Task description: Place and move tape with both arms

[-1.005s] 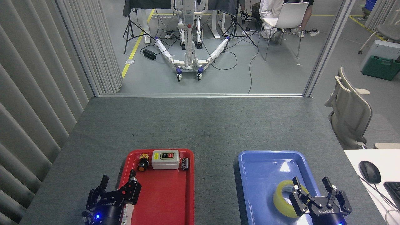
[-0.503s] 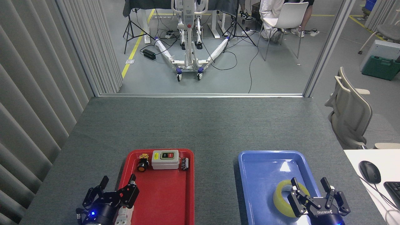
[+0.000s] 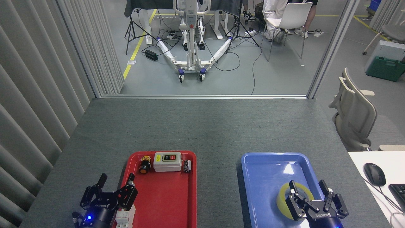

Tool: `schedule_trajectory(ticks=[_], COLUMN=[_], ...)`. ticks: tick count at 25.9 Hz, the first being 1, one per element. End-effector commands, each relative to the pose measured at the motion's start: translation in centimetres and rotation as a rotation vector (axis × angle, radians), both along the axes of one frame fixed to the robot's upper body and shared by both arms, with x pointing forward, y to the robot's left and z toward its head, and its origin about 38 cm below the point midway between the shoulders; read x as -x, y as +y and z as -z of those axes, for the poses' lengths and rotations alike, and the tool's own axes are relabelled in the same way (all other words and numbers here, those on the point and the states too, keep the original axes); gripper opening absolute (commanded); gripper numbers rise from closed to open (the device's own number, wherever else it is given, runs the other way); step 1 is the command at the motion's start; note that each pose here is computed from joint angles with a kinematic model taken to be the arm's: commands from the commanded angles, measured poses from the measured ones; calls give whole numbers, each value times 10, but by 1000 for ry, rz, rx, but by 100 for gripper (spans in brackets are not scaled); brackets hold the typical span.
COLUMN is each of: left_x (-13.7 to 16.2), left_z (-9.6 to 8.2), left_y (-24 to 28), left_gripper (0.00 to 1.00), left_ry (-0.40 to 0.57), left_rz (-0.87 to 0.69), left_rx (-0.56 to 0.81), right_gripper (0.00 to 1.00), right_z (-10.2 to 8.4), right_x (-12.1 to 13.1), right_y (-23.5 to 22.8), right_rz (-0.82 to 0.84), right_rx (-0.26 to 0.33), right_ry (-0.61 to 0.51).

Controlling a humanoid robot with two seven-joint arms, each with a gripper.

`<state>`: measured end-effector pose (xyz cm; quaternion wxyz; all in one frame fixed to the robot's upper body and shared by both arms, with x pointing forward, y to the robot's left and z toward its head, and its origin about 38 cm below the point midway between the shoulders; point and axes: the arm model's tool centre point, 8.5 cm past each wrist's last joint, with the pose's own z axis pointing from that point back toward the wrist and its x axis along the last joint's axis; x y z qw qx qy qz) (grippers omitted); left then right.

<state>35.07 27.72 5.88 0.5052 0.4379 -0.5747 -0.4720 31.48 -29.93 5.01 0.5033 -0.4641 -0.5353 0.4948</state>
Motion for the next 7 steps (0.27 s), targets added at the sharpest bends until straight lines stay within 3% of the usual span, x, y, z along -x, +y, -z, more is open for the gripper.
schedule_trajectory(ticks=[1,4,7], left_x=[0,0,-2], left_z=[0,0,-16], left_y=[3,3,5], left_gripper=[100,100,100], left_ry=[-5,-5,-60], left_rz=[-14,-24,-39], left_rx=[10,50,230], right_gripper=[100,100,100], right_z=[0,-1,-1], right_x=[-1,-2,-2], right_y=[2,4,5], right_rz=[-5,-14,-17], right_rx=[-1,-3,-3], right_ry=[-3,-5,-6])
